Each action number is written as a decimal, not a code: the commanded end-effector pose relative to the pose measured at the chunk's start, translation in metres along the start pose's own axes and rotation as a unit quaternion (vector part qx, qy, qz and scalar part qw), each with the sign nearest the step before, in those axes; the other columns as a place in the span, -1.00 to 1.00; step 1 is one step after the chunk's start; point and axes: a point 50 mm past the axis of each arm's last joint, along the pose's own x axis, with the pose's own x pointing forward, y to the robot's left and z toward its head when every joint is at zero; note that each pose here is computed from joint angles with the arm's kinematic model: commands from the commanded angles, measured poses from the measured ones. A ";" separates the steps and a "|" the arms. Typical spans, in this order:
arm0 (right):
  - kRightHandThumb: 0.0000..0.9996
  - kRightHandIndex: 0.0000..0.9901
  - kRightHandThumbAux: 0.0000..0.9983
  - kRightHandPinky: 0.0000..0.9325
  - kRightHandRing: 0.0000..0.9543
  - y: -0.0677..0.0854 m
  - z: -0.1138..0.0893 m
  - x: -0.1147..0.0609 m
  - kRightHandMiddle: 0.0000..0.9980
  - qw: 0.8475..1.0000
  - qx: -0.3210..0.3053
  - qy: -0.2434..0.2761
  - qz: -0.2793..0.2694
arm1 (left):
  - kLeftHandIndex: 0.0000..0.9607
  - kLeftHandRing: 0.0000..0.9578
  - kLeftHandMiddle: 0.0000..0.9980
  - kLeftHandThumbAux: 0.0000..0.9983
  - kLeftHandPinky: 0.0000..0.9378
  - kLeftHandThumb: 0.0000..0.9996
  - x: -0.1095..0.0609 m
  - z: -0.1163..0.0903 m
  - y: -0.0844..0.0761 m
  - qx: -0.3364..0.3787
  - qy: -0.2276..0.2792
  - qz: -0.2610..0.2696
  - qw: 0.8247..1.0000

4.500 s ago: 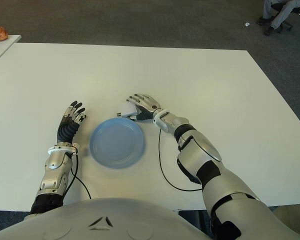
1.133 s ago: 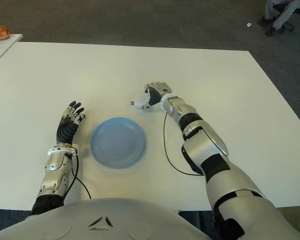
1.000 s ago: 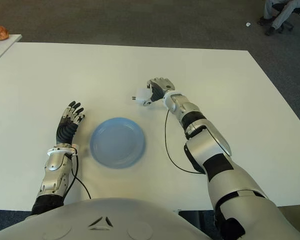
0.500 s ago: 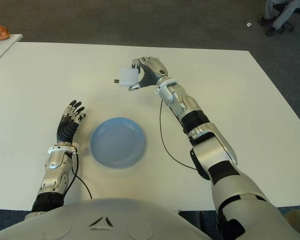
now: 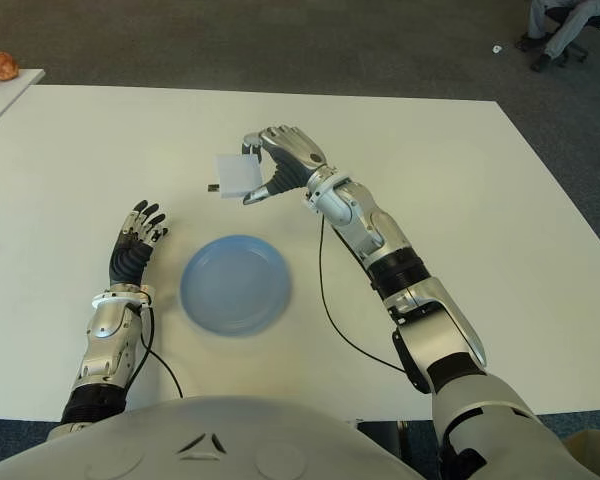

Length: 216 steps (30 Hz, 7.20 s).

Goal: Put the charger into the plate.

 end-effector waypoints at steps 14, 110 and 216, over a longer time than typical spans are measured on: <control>0.72 -0.18 0.35 0.69 0.75 0.015 0.035 -0.015 0.07 0.995 0.062 -0.036 0.070 | -0.91 -0.68 -0.75 0.25 -0.58 -0.93 -0.003 -0.014 0.000 -0.011 0.042 0.001 0.999; -0.40 -1.00 -0.69 -1.00 -1.00 0.015 0.015 0.003 -1.00 0.990 0.126 -0.045 0.033 | -0.88 -0.66 -0.72 0.22 -0.54 -0.94 0.000 -0.011 0.005 -0.033 0.038 -0.003 0.999; -0.78 -1.00 0.25 -1.00 -1.00 0.152 -0.060 -0.081 -1.00 0.759 0.502 0.395 -0.126 | -0.92 -0.72 -0.77 0.24 -0.66 -1.00 0.000 -0.009 0.016 -0.020 0.042 -0.004 0.999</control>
